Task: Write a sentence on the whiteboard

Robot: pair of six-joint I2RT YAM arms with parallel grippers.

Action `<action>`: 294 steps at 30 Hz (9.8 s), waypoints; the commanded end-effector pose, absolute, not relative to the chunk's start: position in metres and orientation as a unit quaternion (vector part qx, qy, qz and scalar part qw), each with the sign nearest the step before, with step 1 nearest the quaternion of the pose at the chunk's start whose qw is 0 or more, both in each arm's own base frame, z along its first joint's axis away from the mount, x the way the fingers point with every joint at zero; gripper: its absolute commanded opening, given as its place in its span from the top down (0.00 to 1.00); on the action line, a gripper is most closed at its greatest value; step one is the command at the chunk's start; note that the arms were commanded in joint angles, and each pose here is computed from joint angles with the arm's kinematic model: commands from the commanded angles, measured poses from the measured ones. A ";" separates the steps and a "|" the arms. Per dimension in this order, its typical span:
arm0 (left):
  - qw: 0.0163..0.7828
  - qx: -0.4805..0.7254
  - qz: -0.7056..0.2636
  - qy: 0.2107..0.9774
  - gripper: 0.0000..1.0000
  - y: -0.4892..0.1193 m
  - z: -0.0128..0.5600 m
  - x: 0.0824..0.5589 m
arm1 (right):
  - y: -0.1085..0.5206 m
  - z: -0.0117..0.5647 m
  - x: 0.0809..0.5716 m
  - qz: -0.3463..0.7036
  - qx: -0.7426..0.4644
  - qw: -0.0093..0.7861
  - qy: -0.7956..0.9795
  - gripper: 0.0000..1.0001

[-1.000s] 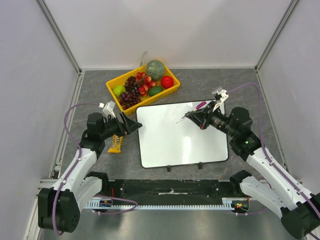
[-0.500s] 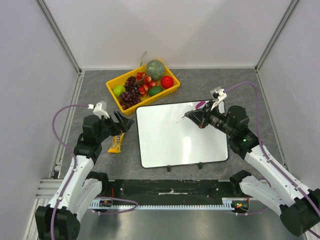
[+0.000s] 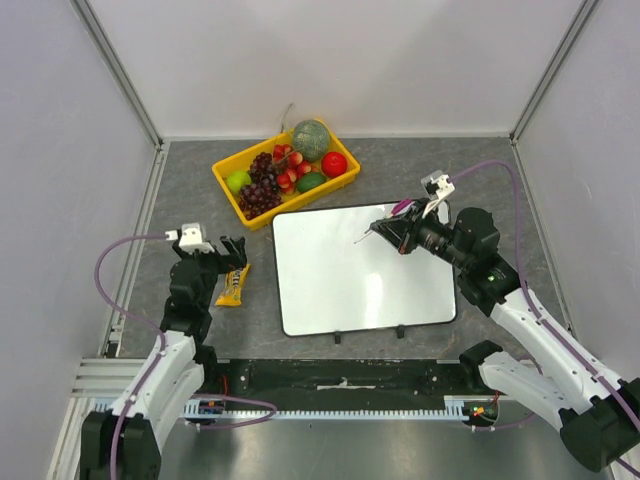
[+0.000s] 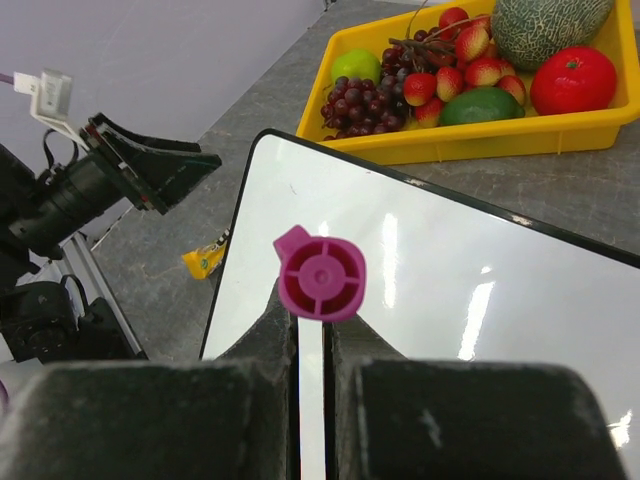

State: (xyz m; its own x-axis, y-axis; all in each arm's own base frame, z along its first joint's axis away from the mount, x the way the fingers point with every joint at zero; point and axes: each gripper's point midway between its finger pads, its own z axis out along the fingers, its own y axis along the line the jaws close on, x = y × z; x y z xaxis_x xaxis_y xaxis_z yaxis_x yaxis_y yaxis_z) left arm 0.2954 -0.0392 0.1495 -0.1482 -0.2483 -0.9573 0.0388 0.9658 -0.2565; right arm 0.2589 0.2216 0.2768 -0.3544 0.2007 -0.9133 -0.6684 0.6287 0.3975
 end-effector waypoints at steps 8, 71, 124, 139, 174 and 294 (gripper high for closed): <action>0.732 -0.043 0.033 0.679 0.00 0.000 0.145 0.328 | 0.219 0.295 0.272 0.372 -0.173 0.573 0.709 1.00; 0.686 0.019 0.011 0.727 0.00 -0.019 0.107 0.370 | 0.195 0.286 0.270 0.314 -0.169 0.589 0.725 1.00; 0.687 0.018 0.010 0.727 0.00 -0.020 0.108 0.370 | 0.154 0.301 0.267 0.232 -0.132 0.632 0.727 1.00; 0.687 0.018 0.010 0.727 0.00 -0.020 0.108 0.370 | 0.159 0.299 0.271 0.238 -0.135 0.627 0.729 1.00; 0.686 0.019 0.010 0.727 0.00 -0.019 0.107 0.370 | 0.164 0.292 0.273 0.246 -0.135 0.621 0.732 1.00; 0.469 0.106 -0.455 0.750 0.01 -0.168 0.206 0.285 | 0.230 0.313 0.271 0.393 -0.206 0.592 0.672 1.00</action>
